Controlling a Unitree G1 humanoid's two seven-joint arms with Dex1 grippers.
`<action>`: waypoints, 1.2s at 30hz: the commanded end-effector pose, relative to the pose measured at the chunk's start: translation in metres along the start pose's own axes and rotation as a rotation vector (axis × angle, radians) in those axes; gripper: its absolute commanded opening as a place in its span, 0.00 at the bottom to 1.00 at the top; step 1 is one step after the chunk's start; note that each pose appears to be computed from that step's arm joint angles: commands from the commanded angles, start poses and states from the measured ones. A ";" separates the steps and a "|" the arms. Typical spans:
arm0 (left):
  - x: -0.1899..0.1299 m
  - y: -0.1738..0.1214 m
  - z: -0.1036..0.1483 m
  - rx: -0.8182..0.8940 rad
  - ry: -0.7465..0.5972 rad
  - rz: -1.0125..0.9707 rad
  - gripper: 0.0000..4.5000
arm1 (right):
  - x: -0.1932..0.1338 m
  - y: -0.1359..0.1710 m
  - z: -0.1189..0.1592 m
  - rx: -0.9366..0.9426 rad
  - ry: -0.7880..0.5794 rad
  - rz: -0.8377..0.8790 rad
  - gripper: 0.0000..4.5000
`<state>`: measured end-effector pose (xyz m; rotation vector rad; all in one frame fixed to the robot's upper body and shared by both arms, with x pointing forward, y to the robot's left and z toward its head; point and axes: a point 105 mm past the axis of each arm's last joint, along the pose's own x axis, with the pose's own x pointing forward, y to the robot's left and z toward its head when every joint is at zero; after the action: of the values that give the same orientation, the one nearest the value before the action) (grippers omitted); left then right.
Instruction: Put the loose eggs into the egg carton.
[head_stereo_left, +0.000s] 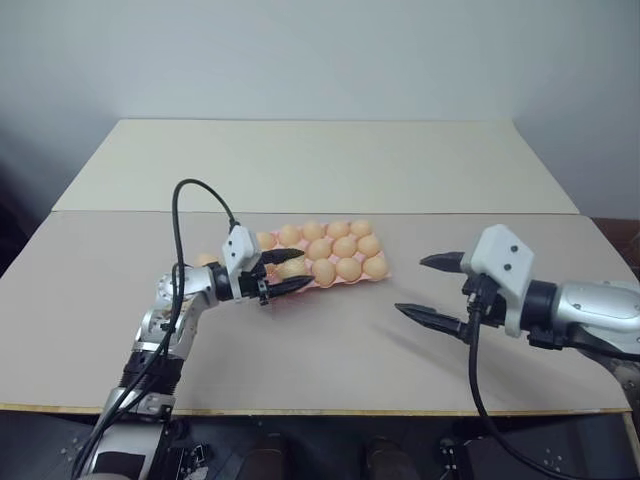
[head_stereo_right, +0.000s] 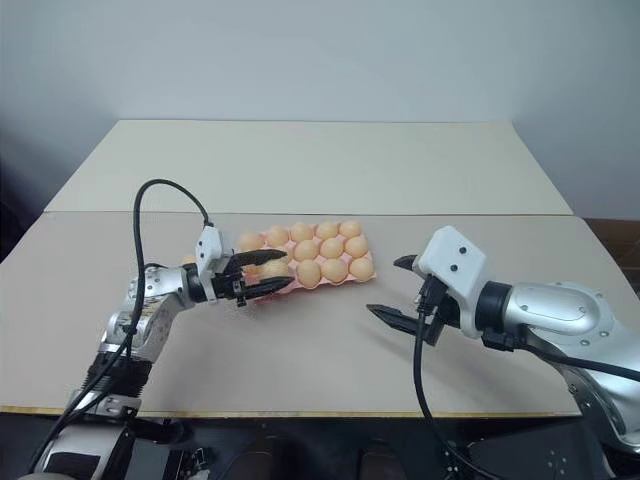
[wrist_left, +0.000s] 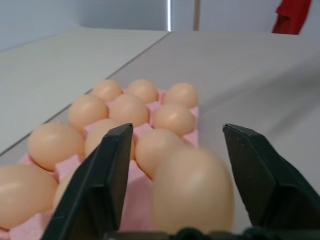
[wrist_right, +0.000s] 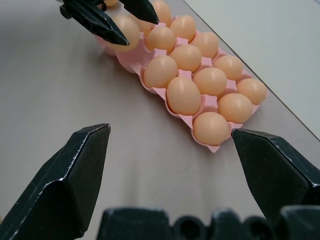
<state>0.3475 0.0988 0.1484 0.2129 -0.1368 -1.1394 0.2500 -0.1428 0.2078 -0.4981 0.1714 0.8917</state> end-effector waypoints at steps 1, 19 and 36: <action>0.000 0.012 0.006 0.095 0.006 0.050 0.84 | -0.006 0.000 0.009 -0.028 -0.027 -0.020 1.00; -0.135 0.017 0.043 0.092 0.167 0.233 0.84 | -0.010 0.000 0.007 -0.037 -0.008 0.032 1.00; -0.215 0.011 0.046 0.048 0.598 0.555 0.84 | -0.010 0.004 0.010 -0.067 0.021 0.200 1.00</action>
<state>0.2566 0.2989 0.1866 0.5036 0.3305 -0.5046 0.2406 -0.1447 0.2127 -0.5249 0.2479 1.0849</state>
